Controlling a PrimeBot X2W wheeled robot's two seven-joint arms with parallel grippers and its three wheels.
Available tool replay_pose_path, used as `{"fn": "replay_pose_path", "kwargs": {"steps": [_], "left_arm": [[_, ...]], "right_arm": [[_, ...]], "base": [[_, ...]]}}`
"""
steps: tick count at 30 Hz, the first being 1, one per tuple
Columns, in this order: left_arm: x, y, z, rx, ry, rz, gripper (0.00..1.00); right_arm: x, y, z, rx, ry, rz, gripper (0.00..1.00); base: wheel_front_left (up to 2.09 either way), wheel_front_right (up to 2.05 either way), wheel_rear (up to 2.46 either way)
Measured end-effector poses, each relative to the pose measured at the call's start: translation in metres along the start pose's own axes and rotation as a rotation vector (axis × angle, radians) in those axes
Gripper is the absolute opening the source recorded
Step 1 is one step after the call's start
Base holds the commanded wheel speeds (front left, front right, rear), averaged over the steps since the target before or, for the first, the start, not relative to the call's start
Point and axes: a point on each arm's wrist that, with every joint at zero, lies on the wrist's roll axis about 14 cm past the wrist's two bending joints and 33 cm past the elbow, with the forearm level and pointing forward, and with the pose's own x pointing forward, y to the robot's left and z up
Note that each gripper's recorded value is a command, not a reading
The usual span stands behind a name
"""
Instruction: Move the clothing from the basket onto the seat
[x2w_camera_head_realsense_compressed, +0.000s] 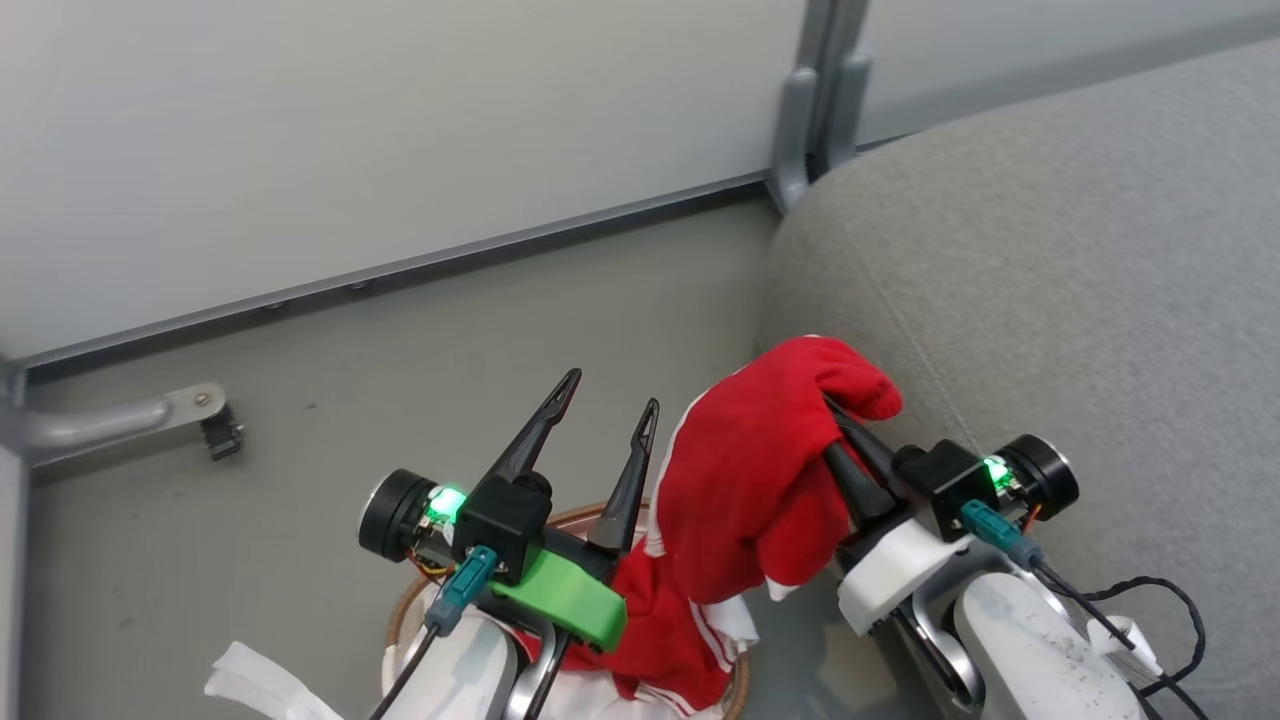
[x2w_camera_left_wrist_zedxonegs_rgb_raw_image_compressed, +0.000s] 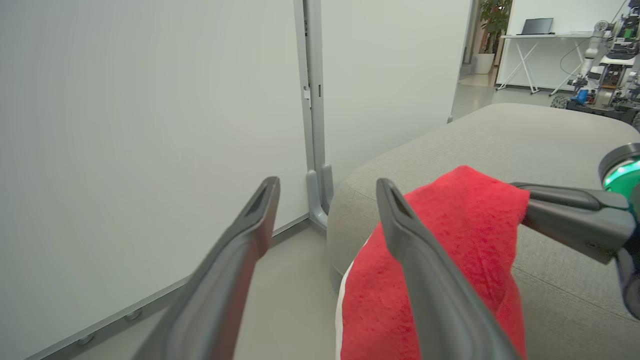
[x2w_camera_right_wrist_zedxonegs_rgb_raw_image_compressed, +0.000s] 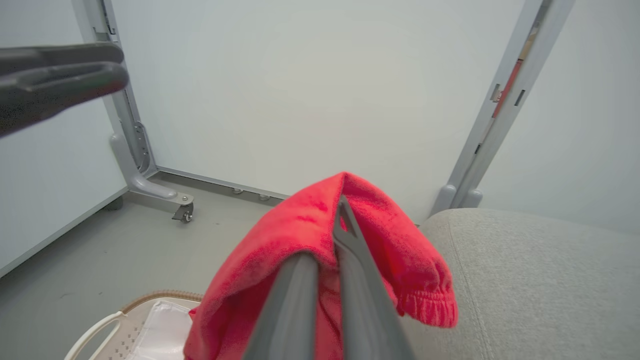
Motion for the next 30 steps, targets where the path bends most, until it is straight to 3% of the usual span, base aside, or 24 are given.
{"fn": "replay_pose_path", "kwargs": {"steps": [5,11,21,26,30], "left_arm": [[0.021,-0.031,-0.014,-0.029,0.023,-0.115,1.00],[0.045,-0.062,-0.031,-0.057,0.046,-0.244,1.00],[0.069,-0.064,-0.074,-0.096,0.098,-0.311,1.00],[0.076,-0.048,-0.101,-0.119,0.134,-0.292,1.00],[0.078,-0.034,-0.123,-0.140,0.166,-0.265,1.00]], "right_arm": [[-0.028,-0.049,-0.001,-0.037,0.021,-0.148,0.00],[-0.044,-0.118,0.015,-0.187,0.036,-0.280,0.00],[-0.033,-0.243,0.061,-0.440,0.039,-0.463,0.00],[-0.011,-0.277,0.044,-0.481,0.102,-0.492,0.00],[0.009,-0.285,-0.003,-0.465,0.204,-0.471,0.00]], "base": [[0.00,0.00,0.00],[0.00,0.00,0.00],[0.00,0.00,0.00],[0.00,0.00,0.00],[0.00,0.00,0.00]]}}
